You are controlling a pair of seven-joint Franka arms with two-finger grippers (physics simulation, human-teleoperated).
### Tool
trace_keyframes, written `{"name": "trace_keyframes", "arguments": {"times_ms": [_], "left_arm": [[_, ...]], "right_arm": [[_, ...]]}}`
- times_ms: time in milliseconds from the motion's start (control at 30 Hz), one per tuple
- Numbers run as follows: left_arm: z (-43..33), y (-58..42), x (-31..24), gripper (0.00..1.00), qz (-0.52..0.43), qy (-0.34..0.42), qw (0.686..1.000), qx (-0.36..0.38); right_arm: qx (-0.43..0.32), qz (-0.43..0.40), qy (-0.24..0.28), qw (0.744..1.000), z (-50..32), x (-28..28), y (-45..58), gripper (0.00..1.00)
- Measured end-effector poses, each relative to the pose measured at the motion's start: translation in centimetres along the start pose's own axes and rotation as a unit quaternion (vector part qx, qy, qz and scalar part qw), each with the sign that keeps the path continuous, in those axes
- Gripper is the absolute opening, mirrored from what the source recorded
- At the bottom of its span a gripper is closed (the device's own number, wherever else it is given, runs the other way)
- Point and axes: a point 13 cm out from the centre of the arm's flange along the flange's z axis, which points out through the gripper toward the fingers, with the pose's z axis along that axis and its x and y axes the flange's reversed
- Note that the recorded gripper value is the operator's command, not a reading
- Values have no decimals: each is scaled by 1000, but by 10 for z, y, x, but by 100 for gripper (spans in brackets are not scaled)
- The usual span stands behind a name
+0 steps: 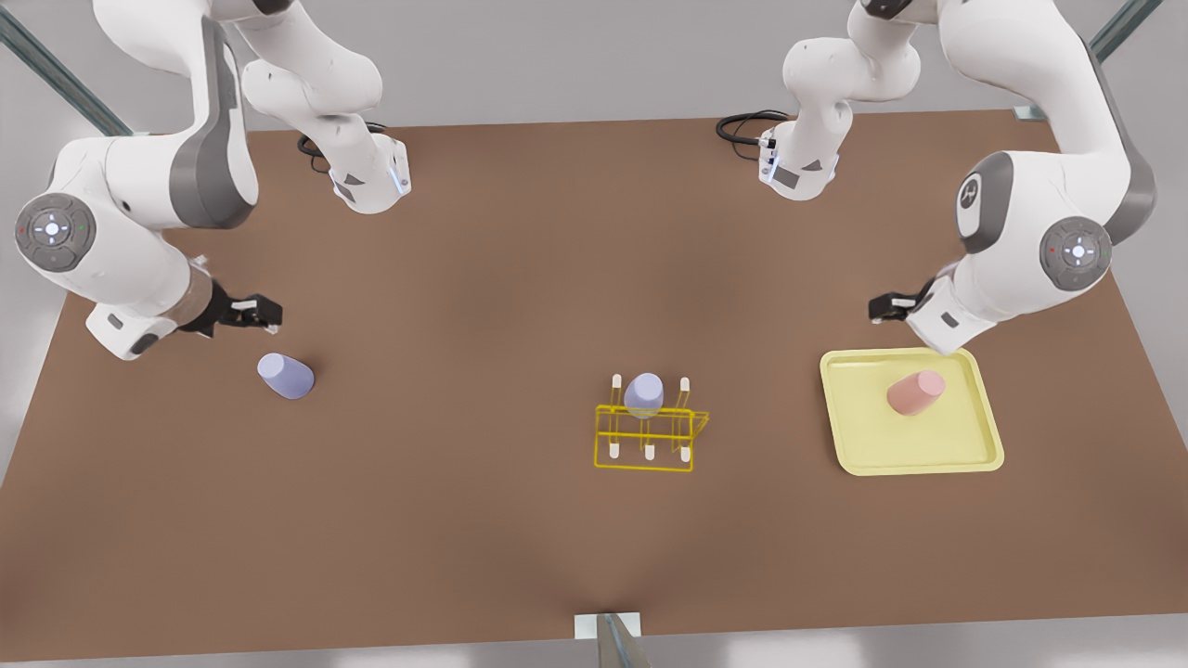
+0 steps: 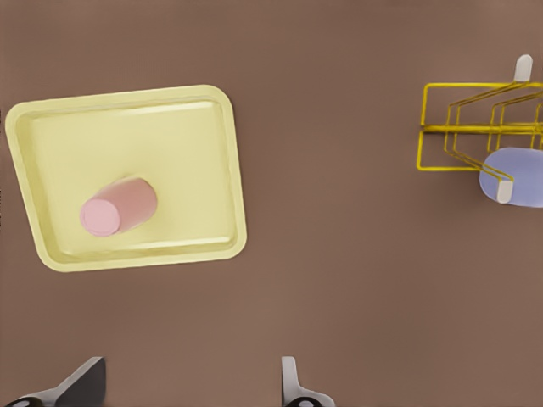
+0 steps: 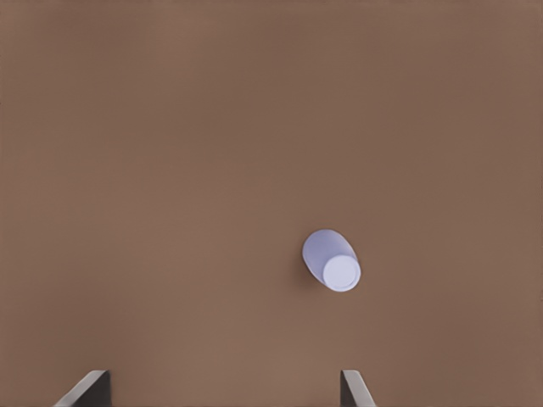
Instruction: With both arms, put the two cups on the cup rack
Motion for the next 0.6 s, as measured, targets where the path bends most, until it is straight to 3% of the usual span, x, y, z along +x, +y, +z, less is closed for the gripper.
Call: {"name": "trace_keyframes", "arguments": {"times_ms": [133, 267, 367, 467, 600], "left_arm": [[11, 8, -20, 100, -8, -15, 1000, 0], [121, 136, -66, 100, -94, 14, 995, 27], [174, 173, -87, 100, -99, 3, 994, 34], [228, 174, -79, 100, -78, -1, 997, 26], [243, 181, -63, 100, -48, -25, 999, 0]], "right_arm": [[-2, -4, -3, 1000, 23, -19, -5, 100], [-4, 43, 57, 997, 146, -54, -96, 100], [-9, 75, 75, 994, 226, -57, -164, 100], [-17, 71, 73, 995, 276, -45, -171, 100], [-28, 53, 22, 998, 282, -27, -144, 100]]}}
